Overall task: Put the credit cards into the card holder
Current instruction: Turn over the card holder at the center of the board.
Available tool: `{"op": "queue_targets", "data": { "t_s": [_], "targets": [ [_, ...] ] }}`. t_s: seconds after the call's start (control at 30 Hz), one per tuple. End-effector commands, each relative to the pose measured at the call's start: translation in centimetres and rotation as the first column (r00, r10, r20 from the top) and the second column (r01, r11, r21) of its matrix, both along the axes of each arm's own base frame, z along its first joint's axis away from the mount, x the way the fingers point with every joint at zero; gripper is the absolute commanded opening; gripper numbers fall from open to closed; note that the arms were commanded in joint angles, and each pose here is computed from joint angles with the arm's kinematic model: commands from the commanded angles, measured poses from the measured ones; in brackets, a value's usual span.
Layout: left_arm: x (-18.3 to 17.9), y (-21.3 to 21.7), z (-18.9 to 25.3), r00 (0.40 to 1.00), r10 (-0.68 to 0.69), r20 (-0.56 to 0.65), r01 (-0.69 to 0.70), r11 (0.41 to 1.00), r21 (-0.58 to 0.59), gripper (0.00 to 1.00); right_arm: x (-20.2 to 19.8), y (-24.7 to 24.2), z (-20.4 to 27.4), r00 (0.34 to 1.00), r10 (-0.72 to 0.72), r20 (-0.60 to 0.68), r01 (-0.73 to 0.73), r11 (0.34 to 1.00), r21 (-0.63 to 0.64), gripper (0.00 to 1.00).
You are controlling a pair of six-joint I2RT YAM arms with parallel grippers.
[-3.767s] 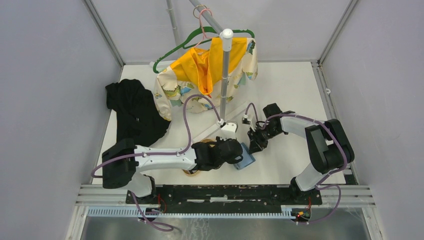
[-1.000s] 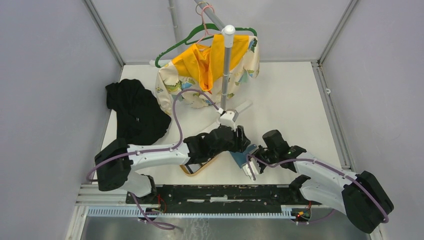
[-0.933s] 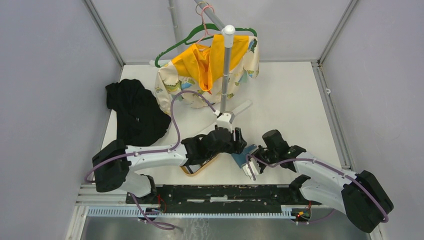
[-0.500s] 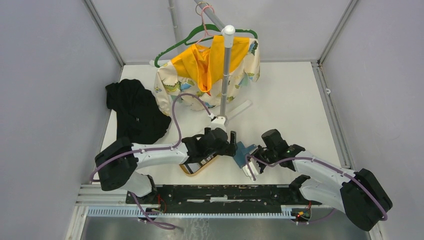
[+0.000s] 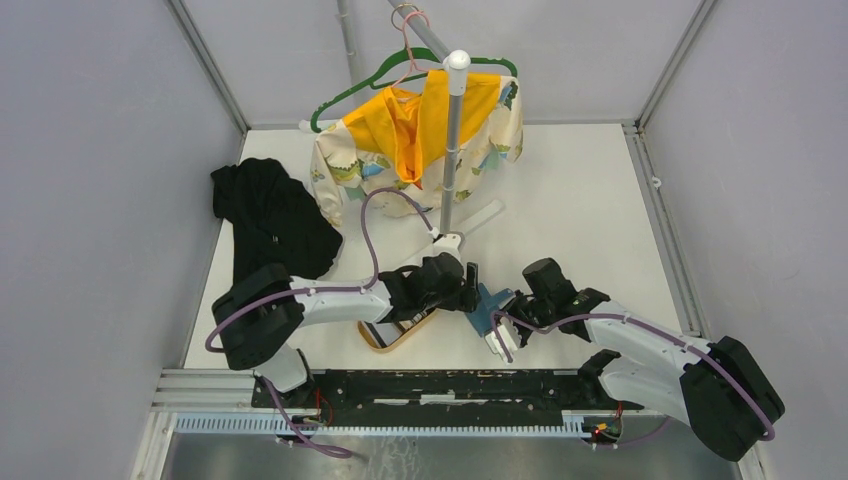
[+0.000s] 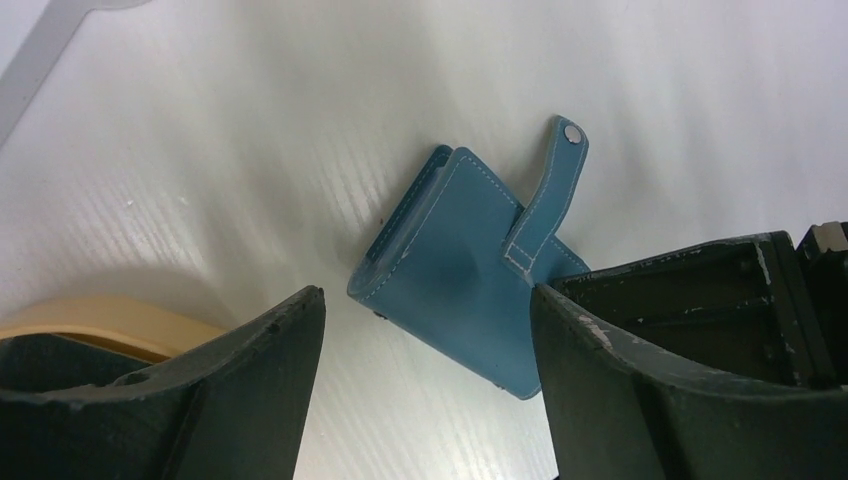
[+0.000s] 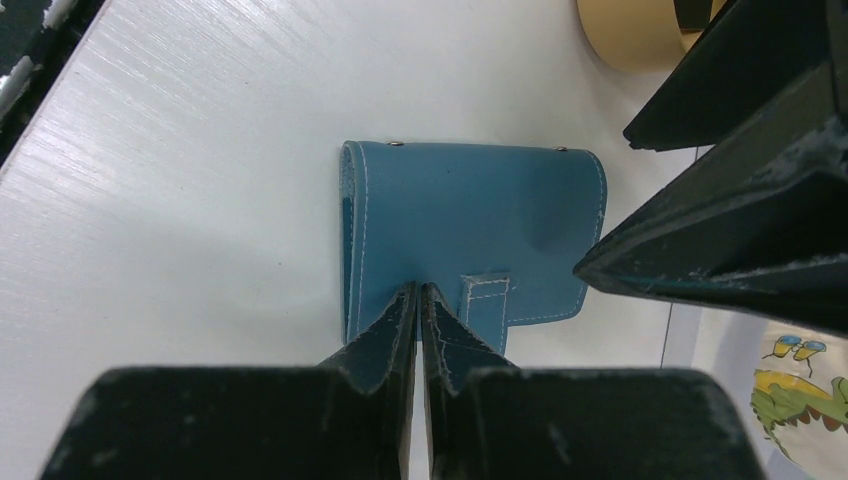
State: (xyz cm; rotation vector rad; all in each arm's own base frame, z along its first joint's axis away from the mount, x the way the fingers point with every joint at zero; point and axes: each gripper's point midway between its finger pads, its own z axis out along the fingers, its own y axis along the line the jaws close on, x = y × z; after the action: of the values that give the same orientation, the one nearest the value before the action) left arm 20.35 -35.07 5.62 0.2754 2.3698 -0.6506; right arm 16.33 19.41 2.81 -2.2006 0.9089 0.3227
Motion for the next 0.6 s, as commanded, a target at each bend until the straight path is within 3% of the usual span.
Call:
{"op": "queue_targets", "data": {
  "t_s": [0.0, 0.23, 0.57],
  "targets": [
    [0.3, 0.4, -1.3, 0.998, 0.050, -0.036, -0.050, 0.998, 0.024, 0.82, -0.8, -0.9, -0.8, 0.999, -0.002, -0.043, 0.000, 0.998, -0.057, 0.10],
    [-0.2, -0.2, -2.6, 0.994, 0.047, -0.097, -0.045, 0.999, 0.019, 0.77, -0.7, -1.0, -0.9, 0.999, -0.002, -0.037, -0.001, 0.998, -0.063, 0.10],
    [-0.3, 2.5, -5.5, 0.983, 0.125, -0.131, -0.096, 0.974, 0.206, 0.75, -0.7, -1.1, -0.9, 1.000, 0.001, -0.030, -0.003, 0.998, -0.068, 0.10]
  ]
}}
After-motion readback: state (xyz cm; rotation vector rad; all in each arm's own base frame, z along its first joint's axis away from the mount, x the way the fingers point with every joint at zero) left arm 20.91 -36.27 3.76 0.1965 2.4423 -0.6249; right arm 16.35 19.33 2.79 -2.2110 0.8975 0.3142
